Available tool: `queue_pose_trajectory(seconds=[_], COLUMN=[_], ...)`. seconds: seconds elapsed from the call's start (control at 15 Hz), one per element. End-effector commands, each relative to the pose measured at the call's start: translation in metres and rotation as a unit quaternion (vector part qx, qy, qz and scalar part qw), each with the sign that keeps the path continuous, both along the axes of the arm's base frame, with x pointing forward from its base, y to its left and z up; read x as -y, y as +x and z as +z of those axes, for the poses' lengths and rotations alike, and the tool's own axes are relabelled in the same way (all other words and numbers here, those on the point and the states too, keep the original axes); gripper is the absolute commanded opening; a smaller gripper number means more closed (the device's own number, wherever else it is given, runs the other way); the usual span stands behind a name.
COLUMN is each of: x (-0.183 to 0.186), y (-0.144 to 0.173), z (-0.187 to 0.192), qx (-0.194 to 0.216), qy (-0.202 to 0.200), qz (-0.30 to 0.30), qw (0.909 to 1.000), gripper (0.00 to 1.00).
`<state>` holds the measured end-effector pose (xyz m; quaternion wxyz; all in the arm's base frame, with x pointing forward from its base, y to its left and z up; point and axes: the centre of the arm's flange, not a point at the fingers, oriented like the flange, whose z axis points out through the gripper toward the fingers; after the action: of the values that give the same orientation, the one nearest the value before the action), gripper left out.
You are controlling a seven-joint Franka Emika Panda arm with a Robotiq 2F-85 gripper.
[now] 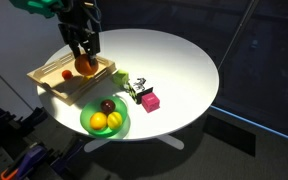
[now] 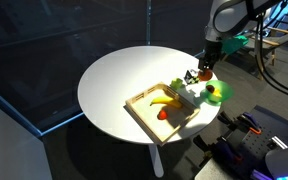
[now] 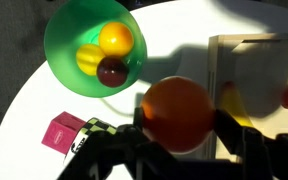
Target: Take the orange out of the bowl and place it on the tray
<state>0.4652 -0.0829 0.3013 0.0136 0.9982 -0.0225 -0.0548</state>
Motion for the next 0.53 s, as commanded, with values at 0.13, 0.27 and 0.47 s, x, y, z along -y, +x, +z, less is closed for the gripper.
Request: queue_pose_trajectory(seconds=[0.13,0.27,0.47], x=[-0.009,-0.009,-0.008], y=[0.002,0.001,0.001], z=[0.002,-0.001,-0.002], qx=[0.002,-0.001,-0.002], qy=[0.000,0.000,0.000], qz=[0.009,0.009,0.008], qw=[1.0000,1.0000,1.0000], gripper=[0.72,0.72,0.72])
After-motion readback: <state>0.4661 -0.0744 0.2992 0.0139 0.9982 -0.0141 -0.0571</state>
